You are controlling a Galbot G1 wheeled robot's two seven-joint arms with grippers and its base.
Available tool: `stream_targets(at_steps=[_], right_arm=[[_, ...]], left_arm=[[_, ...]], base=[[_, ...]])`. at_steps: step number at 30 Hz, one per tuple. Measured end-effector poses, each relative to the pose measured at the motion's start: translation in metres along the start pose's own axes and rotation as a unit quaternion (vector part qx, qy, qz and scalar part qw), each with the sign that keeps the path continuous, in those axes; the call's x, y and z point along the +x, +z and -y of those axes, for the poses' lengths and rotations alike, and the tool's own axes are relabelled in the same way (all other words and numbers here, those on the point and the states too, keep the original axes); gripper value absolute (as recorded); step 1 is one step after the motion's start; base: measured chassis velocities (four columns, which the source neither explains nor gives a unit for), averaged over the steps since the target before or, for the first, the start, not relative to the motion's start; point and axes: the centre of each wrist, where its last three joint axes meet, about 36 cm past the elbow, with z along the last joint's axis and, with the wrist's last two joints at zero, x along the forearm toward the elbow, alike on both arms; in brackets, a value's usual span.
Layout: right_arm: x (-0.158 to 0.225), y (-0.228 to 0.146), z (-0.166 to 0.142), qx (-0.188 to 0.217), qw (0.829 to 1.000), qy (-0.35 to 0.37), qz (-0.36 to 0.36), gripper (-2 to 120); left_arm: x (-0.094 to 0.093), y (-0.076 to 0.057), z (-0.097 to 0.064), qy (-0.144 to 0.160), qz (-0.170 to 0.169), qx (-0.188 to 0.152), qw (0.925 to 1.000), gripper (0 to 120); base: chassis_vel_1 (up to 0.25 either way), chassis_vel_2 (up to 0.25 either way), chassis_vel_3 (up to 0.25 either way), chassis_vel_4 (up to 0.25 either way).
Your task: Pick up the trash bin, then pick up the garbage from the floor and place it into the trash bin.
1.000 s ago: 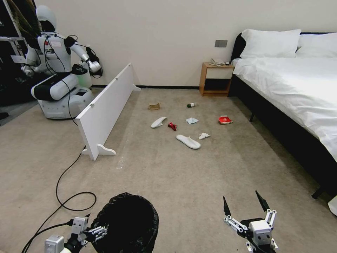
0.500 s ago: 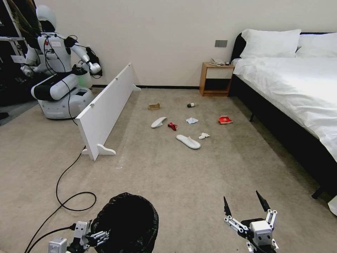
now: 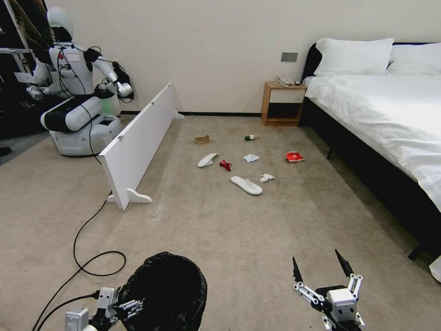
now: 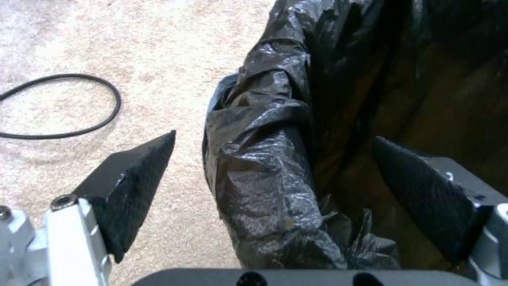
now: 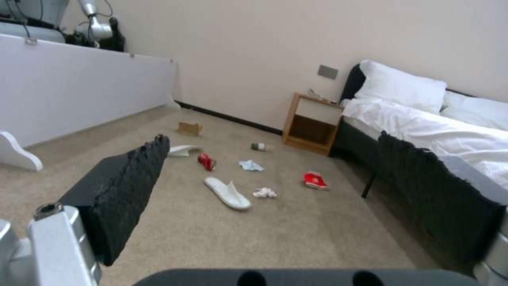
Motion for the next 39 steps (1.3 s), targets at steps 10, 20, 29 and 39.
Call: stream_targets(at_steps=[10, 20, 29, 39], right_arm=[[0.0, 0.0, 0.0, -0.001, 1.0, 0.001, -0.001, 100], [0.0, 0.0, -0.001, -0.001, 1.0, 0.002, -0.001, 100], [0.001, 0.0, -0.001, 0.0, 1.0, 0.002, -0.003, 100], [0.002, -0.001, 0.0, 0.005, 1.0, 0.002, -0.003, 100]], left_arm=[[-0.005, 0.001, -0.005, 0.009, -0.008, 0.01, 0.9999, 65], [-0.007, 0.005, -0.006, 0.01, -0.013, 0.012, 0.9998, 26], [-0.007, 0.01, -0.006, 0.013, -0.019, 0.012, 0.9997, 7], [-0.007, 0.015, -0.002, 0.015, 0.0, 0.023, 0.9996, 7]], base=[[0.0, 0.0, 0.0, 0.0], [0.0, 0.0, 0.0, 0.0], [0.0, 0.0, 0.0, 0.0], [0.0, 0.0, 0.0, 0.0]])
